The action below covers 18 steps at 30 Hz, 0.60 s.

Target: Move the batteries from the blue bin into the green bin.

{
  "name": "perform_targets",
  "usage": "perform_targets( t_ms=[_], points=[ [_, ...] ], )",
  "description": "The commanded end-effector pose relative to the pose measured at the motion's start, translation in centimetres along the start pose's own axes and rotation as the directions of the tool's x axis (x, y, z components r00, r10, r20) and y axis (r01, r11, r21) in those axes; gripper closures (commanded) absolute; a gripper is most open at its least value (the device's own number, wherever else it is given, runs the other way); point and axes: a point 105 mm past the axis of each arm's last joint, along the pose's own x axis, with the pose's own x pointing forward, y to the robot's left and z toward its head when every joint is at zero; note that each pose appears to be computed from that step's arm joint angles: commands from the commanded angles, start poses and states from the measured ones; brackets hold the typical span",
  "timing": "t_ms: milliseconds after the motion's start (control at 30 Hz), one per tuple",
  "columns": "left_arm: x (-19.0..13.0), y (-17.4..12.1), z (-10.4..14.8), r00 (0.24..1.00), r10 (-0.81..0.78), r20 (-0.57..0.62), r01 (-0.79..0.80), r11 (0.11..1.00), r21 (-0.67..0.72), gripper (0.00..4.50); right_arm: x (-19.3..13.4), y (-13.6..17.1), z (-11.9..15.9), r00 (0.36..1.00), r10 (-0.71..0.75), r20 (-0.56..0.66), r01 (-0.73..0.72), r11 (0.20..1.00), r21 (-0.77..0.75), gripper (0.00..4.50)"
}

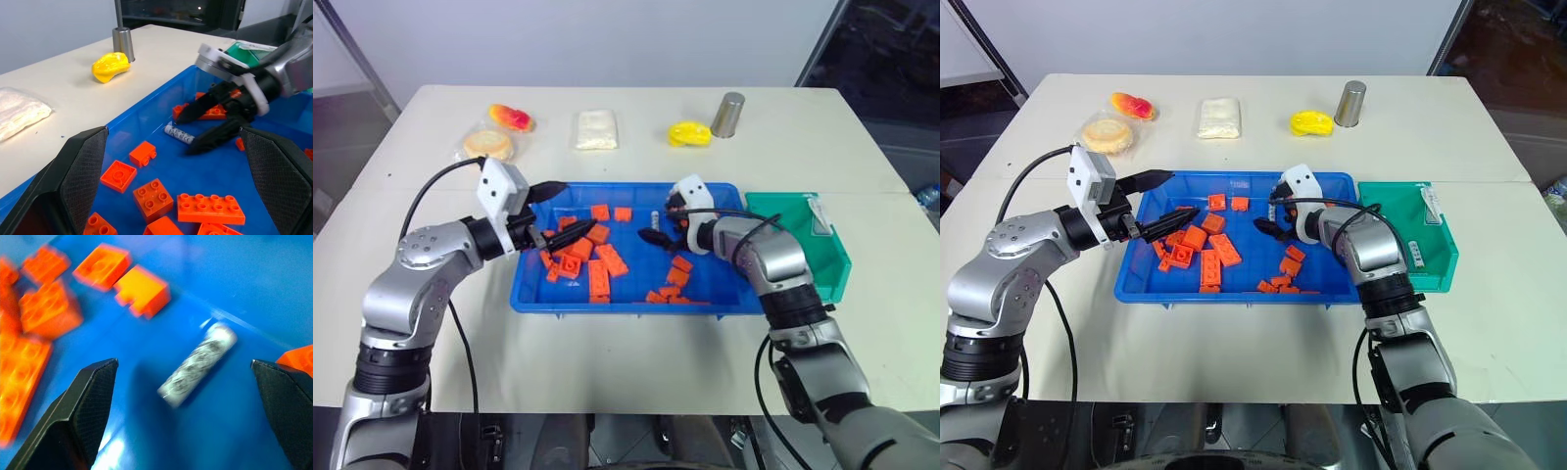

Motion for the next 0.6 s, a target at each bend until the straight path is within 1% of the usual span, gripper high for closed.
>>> perform_targets(
  t_ms=[33, 133, 167, 267, 367, 400, 600],
  points=[
    [-0.1, -0.2, 1.1, 0.999, 0.004, 0.038, -0.006, 0.999, 0.045, 0.0, 0.3, 0.2, 0.5, 1.0, -0.007, 0.009, 0.007, 1.0, -0.025, 0.03],
    [-0.1, -0.2, 1.2, 0.999, 0.01, 0.044, -0.012, 0.999, 0.046, 0.0, 0.8, 0.6, -0.4, 1.0, 0.004, -0.021, -0.005, 0.998, -0.055, 0.8],
    [-0.1, -0.2, 1.2, 0.999, 0.013, 0.045, -0.015, 0.999, 0.046, 0.0, 0.9, 0.7, -0.6, 1.0, 0.005, -0.027, -0.007, 0.998, -0.069, 1.26],
    [-0.1, -0.1, 1.3, 0.999, 0.019, 0.049, -0.021, 0.999, 0.048, 0.0, 1.0, 0.9, -0.8, 0.999, 0.008, -0.035, -0.011, 0.994, -0.106, 2.89],
    [-0.3, 0.0, 1.5, 0.998, 0.027, 0.054, -0.029, 0.998, 0.05, 0.0, 0.9, 1.0, -1.0, 0.999, 0.005, -0.048, -0.014, 0.983, -0.185, 4.28],
    [-0.3, 0.1, 1.5, 0.998, 0.028, 0.055, -0.031, 0.998, 0.051, 0.0, 0.9, 1.0, -1.0, 0.999, 0.004, -0.049, -0.014, 0.981, -0.194, 4.41],
    [-0.3, 0.0, 1.4, 0.998, 0.031, 0.056, -0.033, 0.999, 0.042, 0.0, 0.4, 0.9, 0.0, 1.0, -0.001, -0.022, -0.004, 0.972, -0.237, 4.41]
  ],
)
